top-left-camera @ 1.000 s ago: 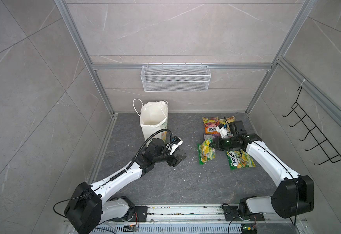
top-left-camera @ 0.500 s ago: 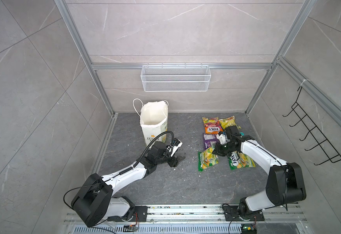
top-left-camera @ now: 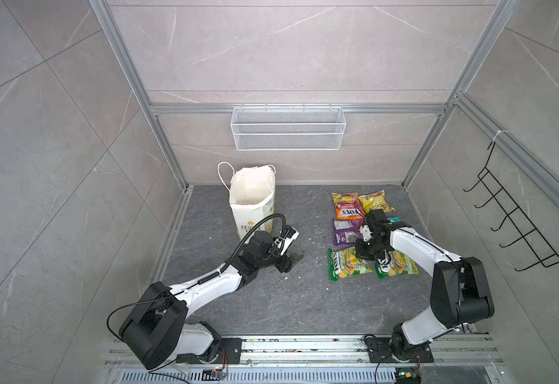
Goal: Take the snacks out of the paper bag
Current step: Place the snack at the middle-right of the table, then move the snack to the middle-right of the table.
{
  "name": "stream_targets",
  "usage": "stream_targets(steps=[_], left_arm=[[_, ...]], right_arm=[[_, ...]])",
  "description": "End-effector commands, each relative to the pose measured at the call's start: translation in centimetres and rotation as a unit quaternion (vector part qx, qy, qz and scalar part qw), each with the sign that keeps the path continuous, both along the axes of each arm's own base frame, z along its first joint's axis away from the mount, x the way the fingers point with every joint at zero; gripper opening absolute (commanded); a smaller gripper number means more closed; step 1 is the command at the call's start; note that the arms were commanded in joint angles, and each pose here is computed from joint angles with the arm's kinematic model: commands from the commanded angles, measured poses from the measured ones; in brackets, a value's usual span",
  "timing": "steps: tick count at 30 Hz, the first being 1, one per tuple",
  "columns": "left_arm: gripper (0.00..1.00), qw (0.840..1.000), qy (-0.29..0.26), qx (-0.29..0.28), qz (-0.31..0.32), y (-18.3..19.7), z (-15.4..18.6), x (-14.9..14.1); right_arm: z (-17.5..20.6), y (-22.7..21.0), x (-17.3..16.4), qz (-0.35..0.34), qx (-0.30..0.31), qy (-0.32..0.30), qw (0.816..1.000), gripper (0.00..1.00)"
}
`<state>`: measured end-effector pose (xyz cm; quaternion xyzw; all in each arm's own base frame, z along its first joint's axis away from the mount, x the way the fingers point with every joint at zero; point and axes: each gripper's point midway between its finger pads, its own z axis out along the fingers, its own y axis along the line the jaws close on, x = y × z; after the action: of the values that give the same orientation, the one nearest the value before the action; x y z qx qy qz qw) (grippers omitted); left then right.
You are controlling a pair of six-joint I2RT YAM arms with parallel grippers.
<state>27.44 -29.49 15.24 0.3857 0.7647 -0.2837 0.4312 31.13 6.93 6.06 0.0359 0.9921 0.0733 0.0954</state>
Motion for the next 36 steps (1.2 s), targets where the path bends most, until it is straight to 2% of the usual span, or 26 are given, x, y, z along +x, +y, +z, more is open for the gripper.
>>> stream_targets(steps=[1,4,6,12,16,19,22,26,27,28,36], left_arm=[[0.68,1.000,-0.017,-0.016,0.008,-0.5,1.8,0.9],[0.68,1.000,-0.016,-0.014,0.006,-0.5,1.7,0.8],[0.68,1.000,-0.015,-0.015,0.004,-0.6,1.7,0.8],[0.68,1.000,-0.023,-0.017,0.000,-0.7,2.4,0.8],[0.68,1.000,-0.024,-0.011,0.003,-0.6,2.3,1.0],[0.68,1.000,-0.025,-0.013,0.010,-0.5,2.5,1.2],[0.68,0.999,-0.027,-0.014,0.014,-0.5,2.6,1.3],[0.68,0.999,-0.029,-0.013,0.025,-0.1,2.7,1.4],[0.69,0.999,-0.030,-0.012,0.026,0.1,2.7,1.3],[0.68,0.999,-0.031,-0.012,0.027,0.1,2.8,1.3],[0.68,0.999,-0.029,-0.003,0.019,-0.2,2.7,1.5]], right_arm=[[-0.4,-1.3,-0.4,-0.008,-0.038,0.014,0.999,0.04],[-0.6,-1.7,-0.4,-0.010,-0.050,0.017,0.999,0.07],[-0.6,-2.1,-0.4,-0.011,-0.061,0.018,0.998,0.18],[0.7,-3.9,-0.5,-0.032,-0.107,0.007,0.994,0.41],[3.7,-2.2,0.2,-0.016,-0.077,-0.037,0.996,0.46],[5.9,1.6,0.0,0.029,-0.028,-0.071,0.997,0.56],[5.1,4.0,-0.9,0.052,-0.018,-0.056,0.997,0.59],[2.6,4.2,-2.1,0.042,-0.042,-0.022,0.998,0.61],[2.0,4.0,-2.4,0.034,-0.049,-0.016,0.998,0.67],[1.5,3.9,-2.6,0.029,-0.051,-0.012,0.998,0.68],[-2.5,3.3,-2.8,0.014,-0.073,0.018,0.997,0.66]])
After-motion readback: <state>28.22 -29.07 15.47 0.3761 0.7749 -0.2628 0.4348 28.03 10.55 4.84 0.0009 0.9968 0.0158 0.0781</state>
